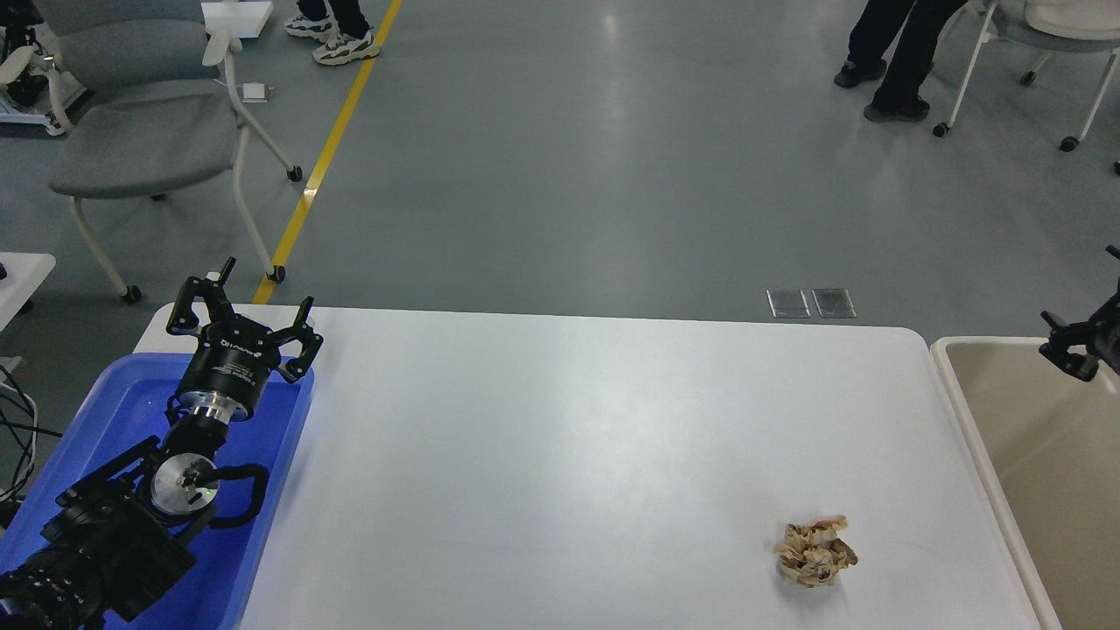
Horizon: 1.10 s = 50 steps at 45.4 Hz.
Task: Tidy desktop
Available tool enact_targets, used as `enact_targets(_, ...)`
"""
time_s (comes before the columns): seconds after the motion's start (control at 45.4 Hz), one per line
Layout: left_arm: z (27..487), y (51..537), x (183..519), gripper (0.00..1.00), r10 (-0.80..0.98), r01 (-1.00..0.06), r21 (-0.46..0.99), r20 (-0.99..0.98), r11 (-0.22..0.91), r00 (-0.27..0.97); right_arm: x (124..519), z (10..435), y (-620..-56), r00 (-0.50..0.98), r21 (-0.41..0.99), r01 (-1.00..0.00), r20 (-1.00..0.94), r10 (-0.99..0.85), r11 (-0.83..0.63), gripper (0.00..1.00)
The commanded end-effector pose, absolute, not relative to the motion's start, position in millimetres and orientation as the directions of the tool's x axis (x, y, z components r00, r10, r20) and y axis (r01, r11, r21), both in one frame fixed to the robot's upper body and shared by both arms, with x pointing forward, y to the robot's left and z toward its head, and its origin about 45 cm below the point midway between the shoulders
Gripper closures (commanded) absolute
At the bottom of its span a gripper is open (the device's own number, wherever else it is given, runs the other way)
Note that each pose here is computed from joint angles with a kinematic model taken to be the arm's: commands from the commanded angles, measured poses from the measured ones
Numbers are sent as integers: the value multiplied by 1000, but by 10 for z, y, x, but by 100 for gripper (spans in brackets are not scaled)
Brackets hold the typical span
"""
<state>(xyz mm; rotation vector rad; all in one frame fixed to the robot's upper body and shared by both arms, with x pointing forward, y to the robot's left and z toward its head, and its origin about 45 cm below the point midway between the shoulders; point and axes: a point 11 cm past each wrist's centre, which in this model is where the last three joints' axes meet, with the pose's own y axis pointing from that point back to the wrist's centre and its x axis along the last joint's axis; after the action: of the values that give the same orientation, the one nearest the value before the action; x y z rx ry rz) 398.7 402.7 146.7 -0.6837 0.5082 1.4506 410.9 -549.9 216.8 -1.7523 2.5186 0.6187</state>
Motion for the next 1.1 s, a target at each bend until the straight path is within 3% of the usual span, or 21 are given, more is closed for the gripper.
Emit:
enact_targets(0.0,1466,4028,3986,0,720,-993,-115,-690,-11,72,4627,2803,-4683,-75,136,-991,-423,-903,18,0)
enact_targets(0.308,1466,4028,3986,0,720,-993,-115,-690,-11,72,4942,3268,-3632,199,8,-972,-499,-843,-234,0)
enact_targets(0.528,1466,4028,3986,0,720,-993,-115,-690,-11,72,4938,3317,-3044,357,-65,-919,-556,-750,-389,0)
enact_targets(0.815,1473,4026,3992,0,720,-993,-116,-690,-10,73,4943,2957,-2288,355,-143,-913,-738,-574,-381,0)
enact_targets(1.079,1473,4026,3992,0,720,-993,-116,-690,-10,73,4853,2307,-2049,234,-39,-938,-803,-549,-344,0)
